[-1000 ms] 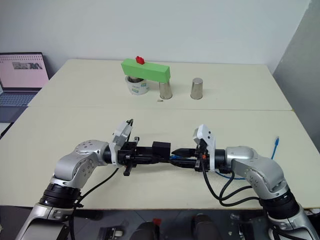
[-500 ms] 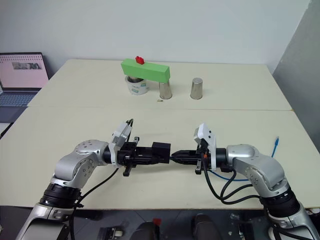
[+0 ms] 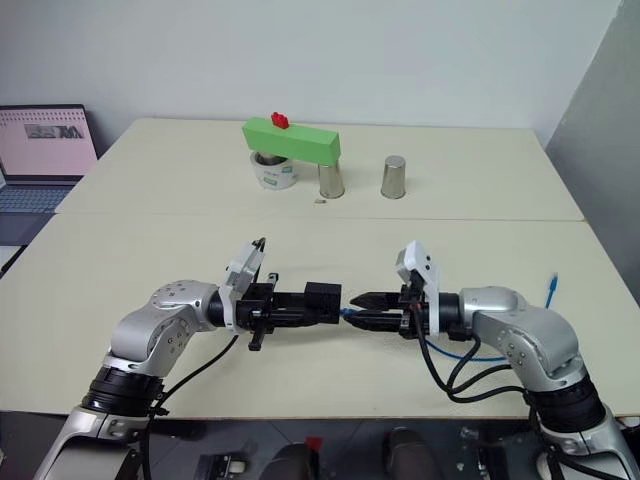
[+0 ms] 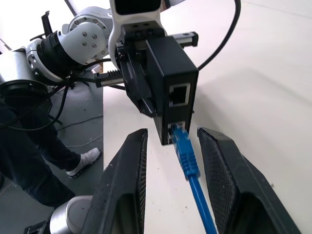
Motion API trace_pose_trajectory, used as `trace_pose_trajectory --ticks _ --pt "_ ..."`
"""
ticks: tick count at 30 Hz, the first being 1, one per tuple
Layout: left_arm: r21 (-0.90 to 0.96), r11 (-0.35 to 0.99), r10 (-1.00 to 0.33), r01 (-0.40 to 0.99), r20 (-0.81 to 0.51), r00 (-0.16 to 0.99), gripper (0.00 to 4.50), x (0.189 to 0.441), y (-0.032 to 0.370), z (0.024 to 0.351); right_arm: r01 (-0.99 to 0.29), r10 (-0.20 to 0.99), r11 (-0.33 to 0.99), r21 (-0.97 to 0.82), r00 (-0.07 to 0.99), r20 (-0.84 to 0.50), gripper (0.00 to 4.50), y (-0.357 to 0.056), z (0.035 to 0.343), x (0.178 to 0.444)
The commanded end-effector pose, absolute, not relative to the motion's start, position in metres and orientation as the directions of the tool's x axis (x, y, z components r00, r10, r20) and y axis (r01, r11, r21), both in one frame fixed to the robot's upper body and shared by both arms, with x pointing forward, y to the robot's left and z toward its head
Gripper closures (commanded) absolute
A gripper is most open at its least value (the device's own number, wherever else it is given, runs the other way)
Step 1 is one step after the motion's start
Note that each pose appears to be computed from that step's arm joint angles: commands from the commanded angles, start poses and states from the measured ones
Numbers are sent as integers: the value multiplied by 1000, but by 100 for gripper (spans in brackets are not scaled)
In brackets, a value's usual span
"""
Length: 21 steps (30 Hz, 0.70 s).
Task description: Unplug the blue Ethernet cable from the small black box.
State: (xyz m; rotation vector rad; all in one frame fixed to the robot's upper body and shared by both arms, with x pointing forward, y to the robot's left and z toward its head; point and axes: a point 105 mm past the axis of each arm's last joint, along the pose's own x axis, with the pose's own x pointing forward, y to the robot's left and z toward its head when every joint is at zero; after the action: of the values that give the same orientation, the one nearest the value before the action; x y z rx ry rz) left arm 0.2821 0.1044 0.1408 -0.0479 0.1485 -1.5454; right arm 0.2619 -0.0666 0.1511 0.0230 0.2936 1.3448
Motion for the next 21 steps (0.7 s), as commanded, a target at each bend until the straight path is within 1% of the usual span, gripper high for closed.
trace_pose_trajectory --ticks 1,13,21 --pt "-95 22 -999 995 -44 18 370 282 107 150 -963 967 217 157 191 -167 288 -66 159 257" --pt "-97 15 -999 995 -48 10 370 281 104 152 -962 968 221 157 197 -155 288 -58 156 263" --pt "-94 12 -999 995 -52 7 370 279 104 152 -965 963 224 137 198 -183 288 -56 151 265"
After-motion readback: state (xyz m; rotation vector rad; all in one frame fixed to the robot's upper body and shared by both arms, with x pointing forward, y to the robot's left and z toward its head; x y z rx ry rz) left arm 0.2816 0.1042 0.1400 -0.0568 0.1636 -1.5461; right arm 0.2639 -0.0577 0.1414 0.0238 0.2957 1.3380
